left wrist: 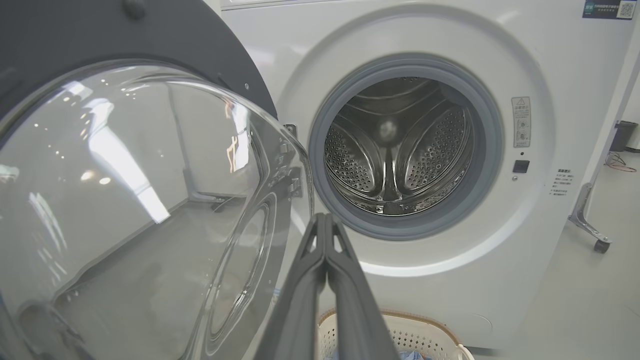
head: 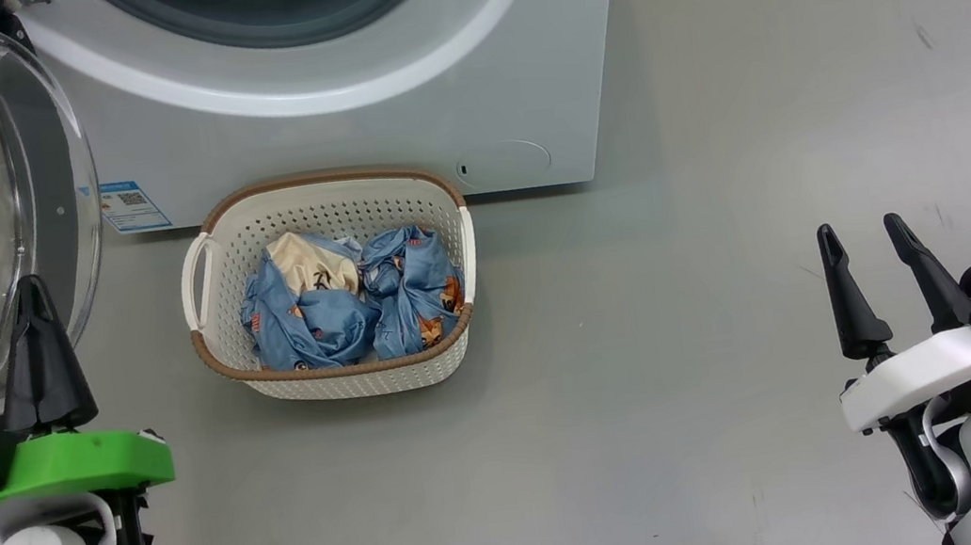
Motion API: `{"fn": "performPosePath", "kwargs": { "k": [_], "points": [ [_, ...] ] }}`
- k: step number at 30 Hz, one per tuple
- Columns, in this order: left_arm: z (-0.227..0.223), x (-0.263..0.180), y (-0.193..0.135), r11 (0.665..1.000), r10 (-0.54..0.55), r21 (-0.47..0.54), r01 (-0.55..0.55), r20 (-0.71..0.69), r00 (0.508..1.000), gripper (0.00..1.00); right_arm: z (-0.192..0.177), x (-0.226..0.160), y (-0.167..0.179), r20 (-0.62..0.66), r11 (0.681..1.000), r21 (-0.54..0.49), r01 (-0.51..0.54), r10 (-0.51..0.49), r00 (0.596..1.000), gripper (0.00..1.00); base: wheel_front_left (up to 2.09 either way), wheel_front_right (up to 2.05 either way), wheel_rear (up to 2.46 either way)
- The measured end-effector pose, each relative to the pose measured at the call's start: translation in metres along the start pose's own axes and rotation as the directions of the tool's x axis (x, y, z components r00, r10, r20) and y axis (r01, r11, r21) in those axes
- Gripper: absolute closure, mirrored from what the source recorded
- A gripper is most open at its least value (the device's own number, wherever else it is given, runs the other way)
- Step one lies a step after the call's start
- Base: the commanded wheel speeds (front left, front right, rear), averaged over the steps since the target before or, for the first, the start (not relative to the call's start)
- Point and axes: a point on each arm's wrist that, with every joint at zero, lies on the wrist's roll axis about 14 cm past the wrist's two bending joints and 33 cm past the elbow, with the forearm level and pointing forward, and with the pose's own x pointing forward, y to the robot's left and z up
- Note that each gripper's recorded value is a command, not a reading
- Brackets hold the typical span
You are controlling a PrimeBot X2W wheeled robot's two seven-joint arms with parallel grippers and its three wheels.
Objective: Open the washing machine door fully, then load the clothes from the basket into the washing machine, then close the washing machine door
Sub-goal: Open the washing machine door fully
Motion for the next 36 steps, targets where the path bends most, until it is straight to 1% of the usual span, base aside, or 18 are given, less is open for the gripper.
{"fn": "performPosePath", "kwargs": {
  "k": [5, 7, 8, 11, 18, 25, 36],
  "points": [
    [-0.011, 0.000, -0.014, 0.999, -0.040, 0.005, 0.040, -0.030, 0.999, 1.00, 0.008, -0.006, -0.010, 0.025, 0.999, 0.000, 0.035, -0.035, 0.999, 0.00, 0.00, 0.00, 0.00],
    [-0.013, 0.002, -0.021, 0.998, -0.061, 0.001, 0.061, -0.033, 0.998, 0.46, 0.011, -0.009, -0.016, 0.034, 0.999, -0.001, 0.053, -0.053, 0.998, 0.00, 0.00, 0.00, 0.00],
    [-0.014, 0.002, -0.026, 0.997, -0.075, -0.002, 0.075, -0.036, 0.997, 0.00, 0.012, -0.010, -0.019, 0.038, 0.998, -0.002, 0.062, -0.062, 0.997, 0.00, 0.00, 0.00, 0.00],
    [-0.024, -0.002, -0.033, 0.996, -0.093, -0.013, 0.093, -0.067, 0.993, 0.00, 0.016, -0.013, -0.024, 0.050, 0.997, -0.006, 0.077, -0.077, 0.996, 0.00, 0.00, 0.00, 0.00],
    [-0.044, -0.016, -0.038, 0.994, -0.106, -0.030, 0.103, -0.130, 0.986, 0.00, 0.026, -0.018, -0.031, 0.081, 0.995, -0.012, 0.096, -0.095, 0.992, 0.00, 0.00, 0.00, 0.00],
    [-0.052, -0.025, -0.047, 0.990, -0.139, -0.034, 0.136, -0.160, 0.977, 0.00, 0.031, -0.023, -0.034, 0.094, 0.994, -0.018, 0.105, -0.103, 0.990, 0.00, 0.00, 0.00, 0.00],
    [-0.062, -0.030, -0.047, 0.990, -0.142, -0.040, 0.137, -0.192, 0.971, 0.00, 0.034, -0.024, -0.036, 0.103, 0.994, -0.034, 0.106, -0.102, 0.989, 0.00, 0.00, 0.00, 0.00]
  ]
}}
